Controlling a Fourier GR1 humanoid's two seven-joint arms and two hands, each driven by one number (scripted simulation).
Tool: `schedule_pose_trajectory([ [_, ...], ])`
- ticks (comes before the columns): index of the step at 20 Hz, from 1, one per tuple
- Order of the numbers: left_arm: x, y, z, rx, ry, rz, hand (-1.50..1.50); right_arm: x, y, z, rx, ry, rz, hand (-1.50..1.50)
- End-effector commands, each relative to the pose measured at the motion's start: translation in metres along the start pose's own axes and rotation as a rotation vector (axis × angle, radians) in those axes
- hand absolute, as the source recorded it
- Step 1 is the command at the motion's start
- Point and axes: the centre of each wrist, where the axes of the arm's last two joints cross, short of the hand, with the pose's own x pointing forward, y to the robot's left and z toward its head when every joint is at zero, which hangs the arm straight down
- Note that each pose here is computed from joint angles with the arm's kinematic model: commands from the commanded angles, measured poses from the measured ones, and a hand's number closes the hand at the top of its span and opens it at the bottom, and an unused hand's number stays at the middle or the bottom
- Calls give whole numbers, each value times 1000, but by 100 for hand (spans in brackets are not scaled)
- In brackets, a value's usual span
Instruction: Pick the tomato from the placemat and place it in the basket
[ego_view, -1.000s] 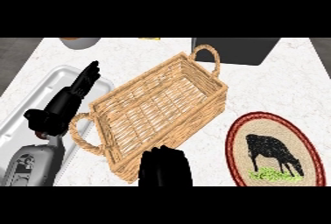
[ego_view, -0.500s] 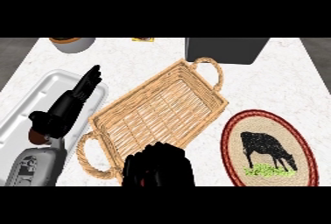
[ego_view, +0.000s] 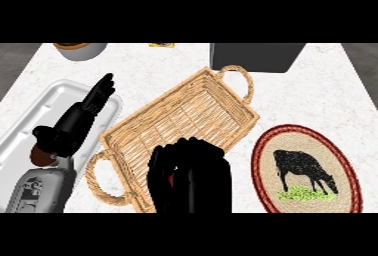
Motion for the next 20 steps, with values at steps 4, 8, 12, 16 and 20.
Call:
schedule_pose_trajectory([
  [4, 0, 0, -1, -4, 3, -13, 0, 16, -9, -40, -158, 252, -14, 150],
  [8, 4, -5, -3, -22, -10, -7, 0, 23, -15, -70, -265, 278, -16, 150],
  [12, -3, -3, 3, -6, -6, -7, 0, 24, -23, -98, -349, 329, -10, 150],
  [16, 11, -5, -4, 0, -32, 0, 0, 28, -29, -117, -387, 361, 11, 150],
  [20, 7, 4, 2, -11, -33, 1, 0, 21, -27, -133, -365, 428, 40, 150],
])
